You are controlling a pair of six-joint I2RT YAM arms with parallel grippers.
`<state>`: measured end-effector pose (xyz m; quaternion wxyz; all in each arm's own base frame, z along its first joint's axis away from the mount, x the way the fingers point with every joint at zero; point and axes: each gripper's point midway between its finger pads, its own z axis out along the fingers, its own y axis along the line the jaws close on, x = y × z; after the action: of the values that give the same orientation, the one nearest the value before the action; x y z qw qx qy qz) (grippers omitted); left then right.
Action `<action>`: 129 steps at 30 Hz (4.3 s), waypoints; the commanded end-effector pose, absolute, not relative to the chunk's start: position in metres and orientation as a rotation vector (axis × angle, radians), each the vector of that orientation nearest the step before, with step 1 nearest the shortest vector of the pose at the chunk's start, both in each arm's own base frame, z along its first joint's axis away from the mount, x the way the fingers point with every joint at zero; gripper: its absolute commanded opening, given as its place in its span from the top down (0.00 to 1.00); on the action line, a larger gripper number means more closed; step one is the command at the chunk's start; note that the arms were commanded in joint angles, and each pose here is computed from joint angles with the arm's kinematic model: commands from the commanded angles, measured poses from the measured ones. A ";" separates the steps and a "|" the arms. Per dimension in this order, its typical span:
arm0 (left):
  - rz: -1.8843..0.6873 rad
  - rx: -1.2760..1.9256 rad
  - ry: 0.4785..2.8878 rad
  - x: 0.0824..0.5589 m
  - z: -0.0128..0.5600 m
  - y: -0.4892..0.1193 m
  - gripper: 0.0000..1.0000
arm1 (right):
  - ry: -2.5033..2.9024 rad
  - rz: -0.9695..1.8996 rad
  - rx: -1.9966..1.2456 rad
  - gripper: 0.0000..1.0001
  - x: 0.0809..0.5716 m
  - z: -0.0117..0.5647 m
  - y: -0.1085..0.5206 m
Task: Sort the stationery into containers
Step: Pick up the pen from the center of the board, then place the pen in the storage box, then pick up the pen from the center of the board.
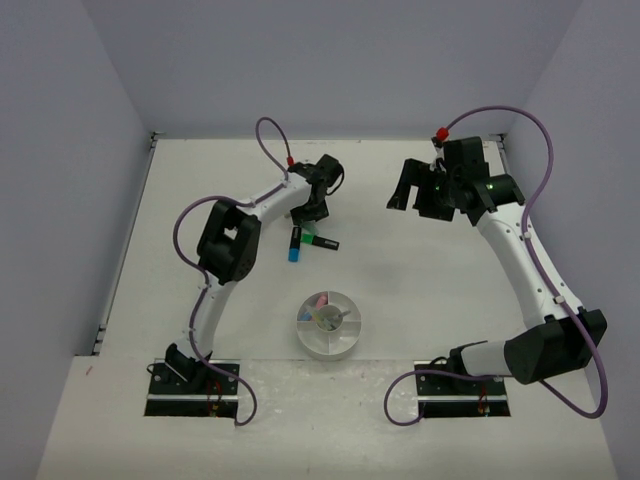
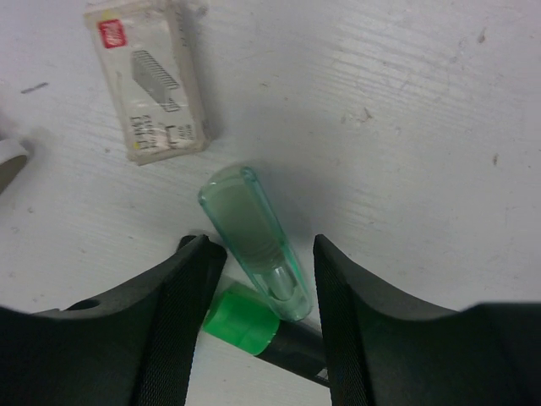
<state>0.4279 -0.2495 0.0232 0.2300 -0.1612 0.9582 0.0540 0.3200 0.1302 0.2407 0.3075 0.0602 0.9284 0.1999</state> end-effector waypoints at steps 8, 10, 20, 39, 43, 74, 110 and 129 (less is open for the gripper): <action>0.125 -0.387 2.665 0.430 -0.002 -0.261 0.64 | 2.444 0.595 0.099 0.15 0.312 0.243 0.138; 0.096 -0.360 2.678 0.429 -0.003 -0.265 0.75 | 2.442 0.595 0.098 0.15 0.311 0.243 0.138; -0.280 0.013 2.337 0.483 0.134 -0.312 1.00 | 2.433 0.610 0.086 0.15 0.309 0.247 0.139; -0.976 0.626 1.722 0.265 0.272 -0.284 1.00 | 2.358 0.732 -0.027 0.14 0.291 0.260 0.152; -1.050 0.649 1.761 0.245 0.253 -0.289 1.00 | 2.350 0.739 -0.031 0.01 0.287 0.262 0.151; -1.139 0.583 2.028 0.165 0.149 -0.284 1.00 | 2.325 0.738 0.021 0.01 0.253 0.255 0.141; -0.242 0.100 2.522 0.303 0.115 -0.210 0.34 | 2.345 0.731 0.032 0.01 0.275 0.261 0.146; -0.048 0.181 2.731 0.344 0.012 -0.205 0.53 | 2.378 0.712 -0.002 0.01 0.256 0.252 0.140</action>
<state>0.3408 -0.2110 0.0226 0.2047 0.0559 0.9769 -0.0255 0.2614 0.1418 0.2456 0.3160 0.0107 0.9086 0.2728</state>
